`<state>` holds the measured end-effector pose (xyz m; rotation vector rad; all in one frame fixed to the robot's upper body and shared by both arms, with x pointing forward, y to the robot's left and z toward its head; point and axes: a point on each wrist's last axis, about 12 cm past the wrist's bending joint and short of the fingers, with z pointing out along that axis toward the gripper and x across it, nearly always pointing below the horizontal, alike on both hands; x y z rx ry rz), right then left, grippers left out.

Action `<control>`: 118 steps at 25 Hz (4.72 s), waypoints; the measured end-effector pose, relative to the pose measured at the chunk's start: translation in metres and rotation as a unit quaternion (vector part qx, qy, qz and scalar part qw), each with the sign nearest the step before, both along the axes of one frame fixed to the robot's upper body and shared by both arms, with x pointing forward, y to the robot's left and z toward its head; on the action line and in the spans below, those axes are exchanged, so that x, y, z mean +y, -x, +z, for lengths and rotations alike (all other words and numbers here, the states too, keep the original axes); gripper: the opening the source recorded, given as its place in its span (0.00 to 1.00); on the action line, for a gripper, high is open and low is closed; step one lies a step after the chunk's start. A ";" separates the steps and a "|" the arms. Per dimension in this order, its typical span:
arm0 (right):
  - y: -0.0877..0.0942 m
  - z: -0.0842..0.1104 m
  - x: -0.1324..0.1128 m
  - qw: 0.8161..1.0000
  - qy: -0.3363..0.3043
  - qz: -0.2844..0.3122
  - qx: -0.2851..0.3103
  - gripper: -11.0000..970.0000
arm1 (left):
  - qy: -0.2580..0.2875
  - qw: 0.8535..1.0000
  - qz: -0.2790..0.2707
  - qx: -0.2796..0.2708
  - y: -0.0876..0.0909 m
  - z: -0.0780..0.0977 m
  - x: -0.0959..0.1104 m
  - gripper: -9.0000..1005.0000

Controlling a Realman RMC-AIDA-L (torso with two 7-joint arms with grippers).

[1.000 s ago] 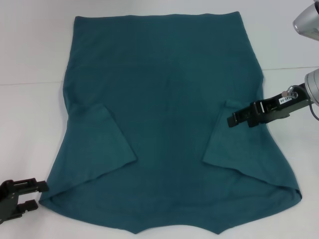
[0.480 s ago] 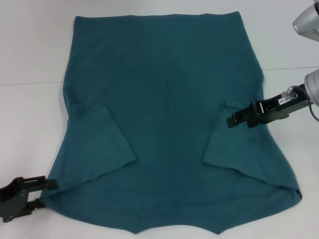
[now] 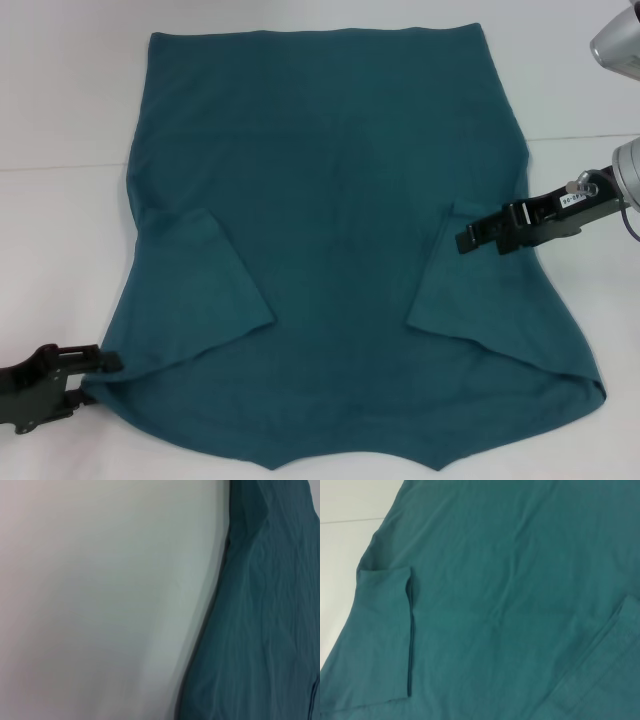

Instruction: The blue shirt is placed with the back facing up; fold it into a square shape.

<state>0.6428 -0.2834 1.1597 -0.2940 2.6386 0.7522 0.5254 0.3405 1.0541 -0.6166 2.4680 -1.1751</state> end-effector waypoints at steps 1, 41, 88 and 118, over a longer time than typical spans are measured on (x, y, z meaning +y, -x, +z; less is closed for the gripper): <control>0.000 0.000 0.000 1.000 0.000 0.000 0.000 0.76 | 0.000 1.000 0.000 0.000 0.000 0.000 0.000 0.59; 0.092 -0.028 -0.114 0.987 -0.034 -0.092 0.130 0.73 | 0.029 0.995 -0.036 -0.089 -0.013 0.021 -0.006 0.04; 0.080 -0.054 -0.068 0.993 0.016 -0.017 0.120 0.70 | 0.031 0.996 -0.027 -0.080 -0.009 0.015 -0.005 0.04; 0.070 -0.050 -0.049 0.992 0.025 0.015 0.123 0.32 | 0.036 0.996 -0.028 -0.078 -0.007 0.013 -0.007 0.04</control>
